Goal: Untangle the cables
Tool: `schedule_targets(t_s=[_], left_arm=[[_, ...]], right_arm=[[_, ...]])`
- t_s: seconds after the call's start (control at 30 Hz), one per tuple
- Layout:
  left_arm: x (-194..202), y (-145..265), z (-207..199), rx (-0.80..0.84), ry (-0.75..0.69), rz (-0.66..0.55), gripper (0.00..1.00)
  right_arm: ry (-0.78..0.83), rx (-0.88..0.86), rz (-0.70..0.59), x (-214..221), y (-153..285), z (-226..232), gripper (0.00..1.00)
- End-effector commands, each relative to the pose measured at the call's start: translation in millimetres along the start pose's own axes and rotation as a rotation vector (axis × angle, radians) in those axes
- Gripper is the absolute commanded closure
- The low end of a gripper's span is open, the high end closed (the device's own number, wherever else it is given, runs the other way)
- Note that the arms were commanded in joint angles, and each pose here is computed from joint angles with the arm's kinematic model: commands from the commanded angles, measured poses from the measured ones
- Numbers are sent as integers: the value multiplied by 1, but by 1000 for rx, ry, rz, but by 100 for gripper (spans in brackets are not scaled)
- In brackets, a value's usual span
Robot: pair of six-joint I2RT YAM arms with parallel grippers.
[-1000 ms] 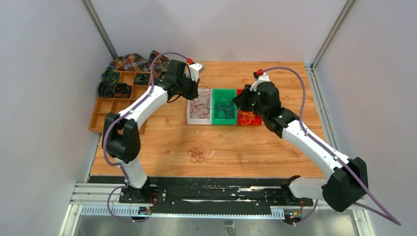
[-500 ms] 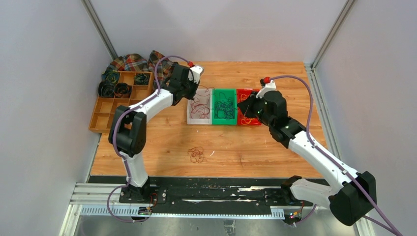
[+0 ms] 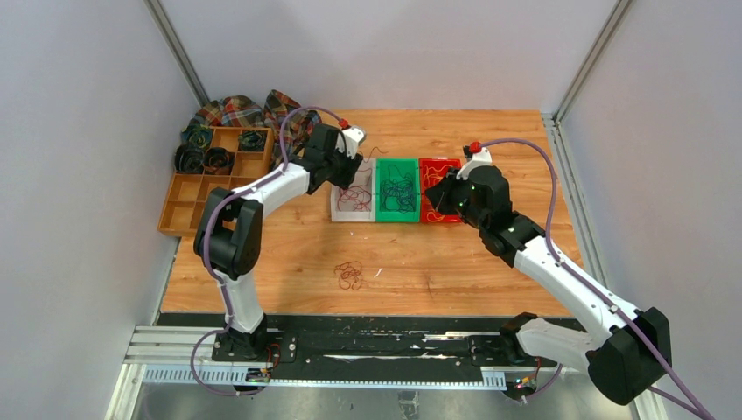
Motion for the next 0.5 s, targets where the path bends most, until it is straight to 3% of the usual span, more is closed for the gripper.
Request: schedule_targets(t_s=[0.0,0.3,0.47], left_arm=[[-33,26,-1,58,-37,-73,41],[-63,68,-8,184,-97,-155,20],[-85,62,-2,220,-121,-199,19]], right_arm=[[15,19,-12,-3,3,-4,92],[19,20,-3,0,6,-5,92],[18,14,-3,0,8,-5,92]])
Point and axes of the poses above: each gripper's point midway between its finger pads, its own y axis back along the fingers, its own z axis along the line the jaws close on, x = y × z, the point moved 7 cm from there along y, back along the fingers, and after that the axes turned 1 degree about -y, right-handed, at the moved point
